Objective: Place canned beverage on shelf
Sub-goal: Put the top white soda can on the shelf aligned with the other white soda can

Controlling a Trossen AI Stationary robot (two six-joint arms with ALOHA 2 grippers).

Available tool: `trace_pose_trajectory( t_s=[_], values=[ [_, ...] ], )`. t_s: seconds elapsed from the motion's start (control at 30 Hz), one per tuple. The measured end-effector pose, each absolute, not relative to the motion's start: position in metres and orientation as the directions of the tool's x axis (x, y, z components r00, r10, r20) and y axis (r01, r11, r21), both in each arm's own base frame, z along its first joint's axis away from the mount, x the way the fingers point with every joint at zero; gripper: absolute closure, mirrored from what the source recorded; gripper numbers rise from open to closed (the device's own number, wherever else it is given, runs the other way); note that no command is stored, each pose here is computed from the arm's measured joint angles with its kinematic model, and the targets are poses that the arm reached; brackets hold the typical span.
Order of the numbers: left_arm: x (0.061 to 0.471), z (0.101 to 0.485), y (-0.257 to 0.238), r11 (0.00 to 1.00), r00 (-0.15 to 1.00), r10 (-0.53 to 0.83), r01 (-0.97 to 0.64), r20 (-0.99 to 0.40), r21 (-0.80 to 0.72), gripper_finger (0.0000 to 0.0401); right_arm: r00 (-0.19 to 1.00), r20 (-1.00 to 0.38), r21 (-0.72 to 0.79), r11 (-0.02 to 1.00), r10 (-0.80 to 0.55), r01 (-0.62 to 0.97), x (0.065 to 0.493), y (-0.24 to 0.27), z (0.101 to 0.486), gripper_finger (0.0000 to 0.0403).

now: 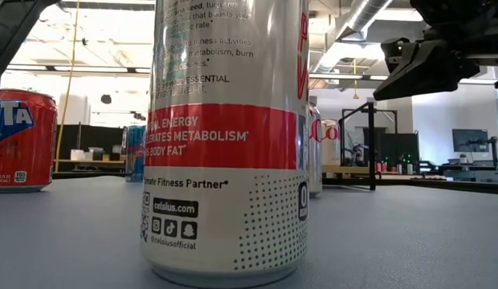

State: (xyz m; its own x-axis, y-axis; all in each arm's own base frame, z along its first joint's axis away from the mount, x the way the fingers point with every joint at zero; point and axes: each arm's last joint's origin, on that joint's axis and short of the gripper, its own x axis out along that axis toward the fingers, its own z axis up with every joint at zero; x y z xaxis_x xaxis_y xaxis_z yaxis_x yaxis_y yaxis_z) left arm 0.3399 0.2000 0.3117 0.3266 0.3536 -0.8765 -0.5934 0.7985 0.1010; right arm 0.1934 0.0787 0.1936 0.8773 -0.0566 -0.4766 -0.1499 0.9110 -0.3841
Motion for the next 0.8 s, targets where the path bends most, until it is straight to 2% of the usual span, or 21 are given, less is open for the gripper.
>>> trace_pose_trajectory(
  t_s=[0.17,0.47,0.8],
  values=[
    [0.3387,0.3074,0.2005,0.798,0.323,0.353,-0.595,-0.878,0.101,0.0144,0.876,-0.479,-0.384,0.911,-0.055,-0.152,0.1933,0.0787,0.1934,0.0403],
    [0.3416,0.302,0.1975,0.811,0.314,0.336,-0.575,-0.888,0.103,0.0096,0.874,-0.482,-0.385,0.91,-0.056,-0.154,0.1931,0.0786,0.1931,0.0403],
    [0.3408,0.3059,0.1973,0.821,0.312,0.342,-0.558,-0.886,0.121,0.009,0.874,-0.483,-0.385,0.91,-0.056,-0.154,0.193,0.0786,0.193,0.0403]
  ],
)
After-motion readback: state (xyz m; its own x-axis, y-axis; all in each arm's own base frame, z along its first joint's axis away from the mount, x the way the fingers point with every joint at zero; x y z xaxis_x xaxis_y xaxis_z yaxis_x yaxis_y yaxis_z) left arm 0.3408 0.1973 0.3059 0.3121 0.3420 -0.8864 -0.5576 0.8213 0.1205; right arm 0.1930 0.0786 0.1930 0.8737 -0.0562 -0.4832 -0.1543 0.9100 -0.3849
